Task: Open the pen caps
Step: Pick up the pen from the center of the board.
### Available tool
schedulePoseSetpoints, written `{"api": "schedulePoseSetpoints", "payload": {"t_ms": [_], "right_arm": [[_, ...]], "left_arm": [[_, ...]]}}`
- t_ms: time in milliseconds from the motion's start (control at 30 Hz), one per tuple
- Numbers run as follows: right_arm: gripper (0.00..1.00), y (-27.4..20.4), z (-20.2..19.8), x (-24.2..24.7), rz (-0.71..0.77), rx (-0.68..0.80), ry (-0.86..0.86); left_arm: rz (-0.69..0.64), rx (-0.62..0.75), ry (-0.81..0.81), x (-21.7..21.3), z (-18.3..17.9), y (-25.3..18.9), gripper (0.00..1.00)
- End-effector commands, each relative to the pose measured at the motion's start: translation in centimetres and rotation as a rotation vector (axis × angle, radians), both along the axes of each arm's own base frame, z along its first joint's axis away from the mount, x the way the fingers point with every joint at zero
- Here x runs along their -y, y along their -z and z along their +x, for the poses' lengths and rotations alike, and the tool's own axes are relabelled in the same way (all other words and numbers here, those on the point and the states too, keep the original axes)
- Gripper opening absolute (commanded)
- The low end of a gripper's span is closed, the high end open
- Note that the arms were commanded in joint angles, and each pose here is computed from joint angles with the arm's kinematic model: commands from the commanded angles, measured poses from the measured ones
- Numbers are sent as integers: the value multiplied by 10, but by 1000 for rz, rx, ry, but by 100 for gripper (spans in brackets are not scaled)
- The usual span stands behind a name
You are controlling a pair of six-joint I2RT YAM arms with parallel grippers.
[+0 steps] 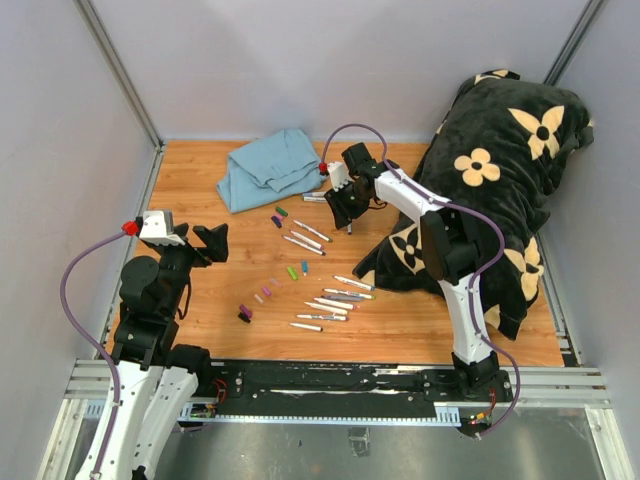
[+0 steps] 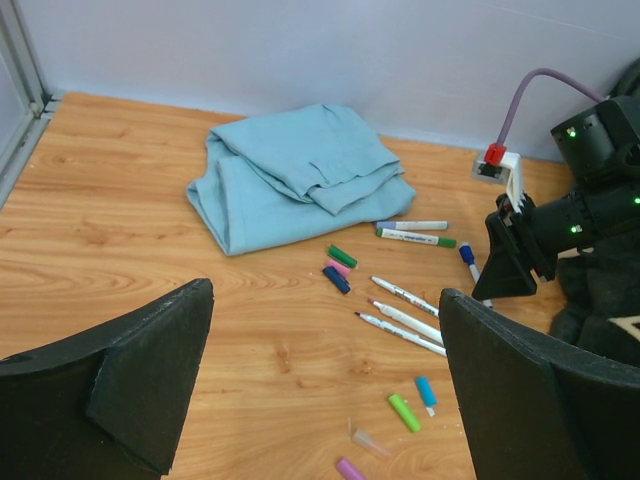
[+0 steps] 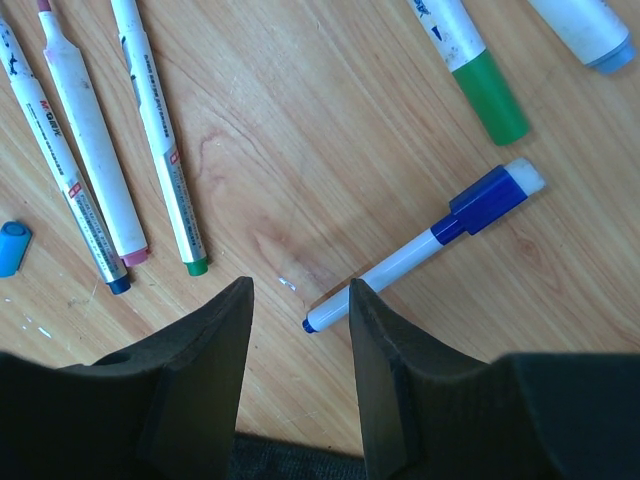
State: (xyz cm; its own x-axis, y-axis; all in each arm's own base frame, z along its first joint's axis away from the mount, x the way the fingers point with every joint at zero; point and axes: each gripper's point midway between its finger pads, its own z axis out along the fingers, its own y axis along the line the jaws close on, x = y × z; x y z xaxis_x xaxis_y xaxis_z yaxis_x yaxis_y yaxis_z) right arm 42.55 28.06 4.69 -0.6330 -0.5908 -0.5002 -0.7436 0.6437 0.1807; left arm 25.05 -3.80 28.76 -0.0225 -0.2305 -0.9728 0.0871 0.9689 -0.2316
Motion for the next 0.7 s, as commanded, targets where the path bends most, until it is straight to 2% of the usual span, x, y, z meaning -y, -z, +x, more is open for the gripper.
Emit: {"api": "schedulePoseSetpoints", "payload": {"t_ms": [0,667], "right_arm": [[44,5,9,4,-7,-3,32],[44,11,9,5,-13,-12,50]], "left_arm": [[9,41,3,0,2,-11,99],[9,43,8,1,2,-12,99]]}}
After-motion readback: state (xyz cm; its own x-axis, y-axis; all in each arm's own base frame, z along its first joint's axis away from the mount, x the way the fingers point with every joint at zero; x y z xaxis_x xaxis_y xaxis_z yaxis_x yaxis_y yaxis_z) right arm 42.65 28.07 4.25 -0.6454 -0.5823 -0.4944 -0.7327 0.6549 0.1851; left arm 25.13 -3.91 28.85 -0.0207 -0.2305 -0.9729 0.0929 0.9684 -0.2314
